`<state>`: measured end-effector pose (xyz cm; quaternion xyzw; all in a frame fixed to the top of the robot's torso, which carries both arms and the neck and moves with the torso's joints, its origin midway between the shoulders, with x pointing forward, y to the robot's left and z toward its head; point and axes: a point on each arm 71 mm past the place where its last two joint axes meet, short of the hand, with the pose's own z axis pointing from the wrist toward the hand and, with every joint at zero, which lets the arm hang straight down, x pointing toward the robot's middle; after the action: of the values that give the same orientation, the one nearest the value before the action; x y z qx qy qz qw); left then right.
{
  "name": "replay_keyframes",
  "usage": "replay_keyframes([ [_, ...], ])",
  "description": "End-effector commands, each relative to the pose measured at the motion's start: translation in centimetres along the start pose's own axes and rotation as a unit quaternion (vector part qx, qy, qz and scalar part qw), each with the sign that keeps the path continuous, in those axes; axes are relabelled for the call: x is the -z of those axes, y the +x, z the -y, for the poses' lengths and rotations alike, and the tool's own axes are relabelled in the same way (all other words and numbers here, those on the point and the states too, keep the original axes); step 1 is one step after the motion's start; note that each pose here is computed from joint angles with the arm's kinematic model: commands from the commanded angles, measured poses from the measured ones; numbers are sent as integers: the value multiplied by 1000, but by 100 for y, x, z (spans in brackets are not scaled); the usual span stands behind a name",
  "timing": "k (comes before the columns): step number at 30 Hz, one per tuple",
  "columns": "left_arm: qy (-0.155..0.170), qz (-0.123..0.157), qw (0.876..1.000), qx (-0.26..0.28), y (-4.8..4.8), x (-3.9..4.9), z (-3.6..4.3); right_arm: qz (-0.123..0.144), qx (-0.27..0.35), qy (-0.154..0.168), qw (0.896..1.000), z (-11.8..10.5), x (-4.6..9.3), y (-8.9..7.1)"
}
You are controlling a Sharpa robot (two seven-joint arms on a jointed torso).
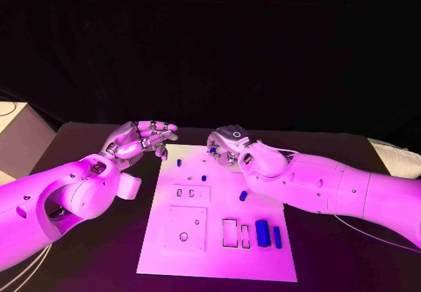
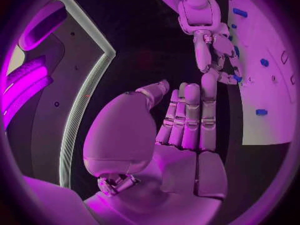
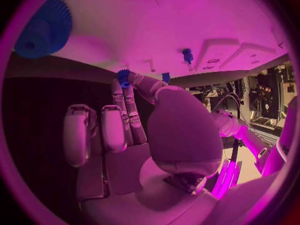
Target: Assemble the parts on the task board
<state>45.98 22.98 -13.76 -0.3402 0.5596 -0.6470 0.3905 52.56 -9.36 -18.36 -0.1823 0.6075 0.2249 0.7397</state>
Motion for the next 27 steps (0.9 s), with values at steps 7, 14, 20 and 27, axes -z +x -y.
replay_keyframes([
  [7, 7, -9, 1000, -1, 22, -5, 37, 4, 5, -1, 1000, -32, -19, 8],
  [14, 7, -9, 1000, -2, 18, -7, 46, 8, 4, -2, 1000, -52, -21, 3],
  [20, 7, -9, 1000, -2, 15, -7, 48, 8, 3, -4, 1000, -74, -25, 2],
  [27, 7, -9, 1000, -3, 18, -9, 49, 4, 3, -6, 1000, -89, -32, 8],
])
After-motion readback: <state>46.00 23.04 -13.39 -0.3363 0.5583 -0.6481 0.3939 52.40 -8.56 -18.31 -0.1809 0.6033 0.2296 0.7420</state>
